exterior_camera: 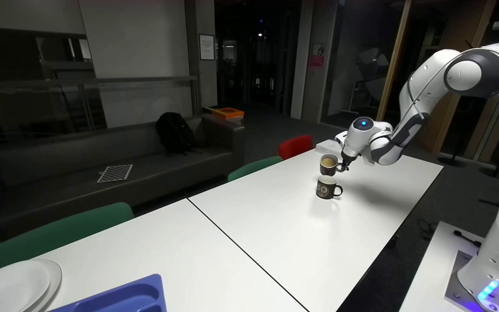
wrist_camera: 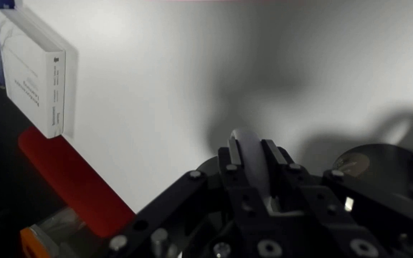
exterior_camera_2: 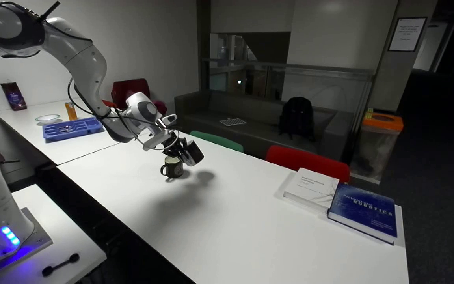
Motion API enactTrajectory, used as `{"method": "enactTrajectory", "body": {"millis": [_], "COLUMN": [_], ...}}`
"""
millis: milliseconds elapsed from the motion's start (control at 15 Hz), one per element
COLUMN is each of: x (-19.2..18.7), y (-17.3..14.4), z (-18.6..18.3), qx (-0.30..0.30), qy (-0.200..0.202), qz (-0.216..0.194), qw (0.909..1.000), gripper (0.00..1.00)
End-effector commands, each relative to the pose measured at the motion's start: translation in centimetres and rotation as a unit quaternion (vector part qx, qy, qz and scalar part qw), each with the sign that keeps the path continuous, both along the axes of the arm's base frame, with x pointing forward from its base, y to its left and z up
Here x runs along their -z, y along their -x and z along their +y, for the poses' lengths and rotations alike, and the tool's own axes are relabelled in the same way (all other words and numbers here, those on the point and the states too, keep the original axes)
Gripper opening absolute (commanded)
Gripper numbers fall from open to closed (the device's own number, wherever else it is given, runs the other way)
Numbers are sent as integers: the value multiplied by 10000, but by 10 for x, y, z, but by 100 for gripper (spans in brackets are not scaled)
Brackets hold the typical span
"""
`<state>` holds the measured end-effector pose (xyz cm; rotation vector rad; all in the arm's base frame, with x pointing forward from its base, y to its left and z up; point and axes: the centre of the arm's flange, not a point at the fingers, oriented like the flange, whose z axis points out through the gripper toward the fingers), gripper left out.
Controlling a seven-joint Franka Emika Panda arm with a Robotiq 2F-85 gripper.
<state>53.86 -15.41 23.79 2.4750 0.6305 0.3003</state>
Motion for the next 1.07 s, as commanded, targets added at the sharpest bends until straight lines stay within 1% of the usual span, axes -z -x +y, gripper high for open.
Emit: {"method": "enactTrajectory", "body": {"millis": [0, 267, 467, 1000], "x": [-19, -26, -30, -22], "y": [-2, -1, 0, 11], "z": [11, 18, 21, 19], "qx": [-290, -559, -659, -792], "qy": [484, 864, 1027, 1334], "qz": [-358, -685, -870, -1058], "qw": [9978, 9923, 9887, 9822], "gripper": [5, 5, 5, 5]}}
